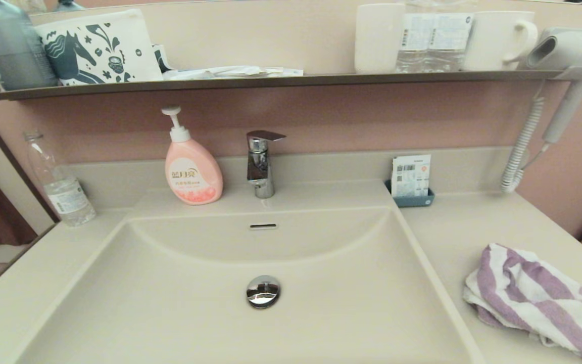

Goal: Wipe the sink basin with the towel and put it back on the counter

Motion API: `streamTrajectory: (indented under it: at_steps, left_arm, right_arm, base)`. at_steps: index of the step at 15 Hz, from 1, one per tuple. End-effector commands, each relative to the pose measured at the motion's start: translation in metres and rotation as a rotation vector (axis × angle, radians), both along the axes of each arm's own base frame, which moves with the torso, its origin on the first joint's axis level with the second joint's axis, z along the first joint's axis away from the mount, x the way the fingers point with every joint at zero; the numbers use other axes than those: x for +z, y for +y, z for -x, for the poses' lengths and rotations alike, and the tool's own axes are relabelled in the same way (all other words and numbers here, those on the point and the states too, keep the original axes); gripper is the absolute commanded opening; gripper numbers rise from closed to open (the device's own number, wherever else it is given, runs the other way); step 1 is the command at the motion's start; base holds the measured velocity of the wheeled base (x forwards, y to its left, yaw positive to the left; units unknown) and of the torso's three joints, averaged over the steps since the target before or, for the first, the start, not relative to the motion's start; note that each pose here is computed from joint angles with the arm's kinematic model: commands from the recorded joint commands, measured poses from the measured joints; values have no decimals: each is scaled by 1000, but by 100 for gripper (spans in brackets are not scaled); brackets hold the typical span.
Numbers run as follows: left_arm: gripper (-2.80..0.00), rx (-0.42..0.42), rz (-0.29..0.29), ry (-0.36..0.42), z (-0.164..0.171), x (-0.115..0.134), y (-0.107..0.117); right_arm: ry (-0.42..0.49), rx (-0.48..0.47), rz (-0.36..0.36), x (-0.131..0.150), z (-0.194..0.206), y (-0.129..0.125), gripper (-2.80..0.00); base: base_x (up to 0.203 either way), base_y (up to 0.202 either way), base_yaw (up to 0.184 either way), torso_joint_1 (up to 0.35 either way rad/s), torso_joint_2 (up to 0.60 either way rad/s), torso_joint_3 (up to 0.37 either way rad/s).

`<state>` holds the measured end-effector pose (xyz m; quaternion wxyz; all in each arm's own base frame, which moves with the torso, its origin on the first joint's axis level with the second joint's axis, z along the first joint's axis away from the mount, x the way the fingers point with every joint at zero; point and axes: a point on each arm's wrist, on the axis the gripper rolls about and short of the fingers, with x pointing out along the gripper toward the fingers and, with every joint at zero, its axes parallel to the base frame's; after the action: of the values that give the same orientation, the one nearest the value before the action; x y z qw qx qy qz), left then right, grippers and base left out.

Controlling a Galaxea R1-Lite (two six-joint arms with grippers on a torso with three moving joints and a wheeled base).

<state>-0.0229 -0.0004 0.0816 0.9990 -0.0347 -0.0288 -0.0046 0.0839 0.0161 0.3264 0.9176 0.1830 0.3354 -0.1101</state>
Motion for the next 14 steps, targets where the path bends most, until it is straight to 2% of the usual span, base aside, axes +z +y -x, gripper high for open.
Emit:
streamTrajectory:
  at_steps: [1,5,7,9,12,14]
  left_arm:
    - [-280,6,1,0,0,0,0]
    - [-280,5,1,0,0,0,0]
    - [-280,4,1,0,0,0,0]
    - [-280,6,1,0,0,0,0]
    - [-280,6,1,0,0,0,0]
    - [-280,6,1,0,0,0,0]
  right_arm:
    - [-150,-23,-27,8,52,-14,-280]
    - [-418,-154,-60,-2,141,-32,-280]
    - [-541,-172,-63,-18,180,-34,-280]
    - [-619,-171,-39,-43,205,-34,-280]
    - [-679,-175,20,-76,198,-28,-280]
    - [-720,-136,66,-98,179,-25,-280]
  base:
    - [0,0,0,0,0,0]
    - [0,0,0,0,0,0]
    - [0,0,0,0,0,0]
    - [0,0,0,0,0,0]
    - [0,0,0,0,0,0]
    - [0,0,0,0,0,0]
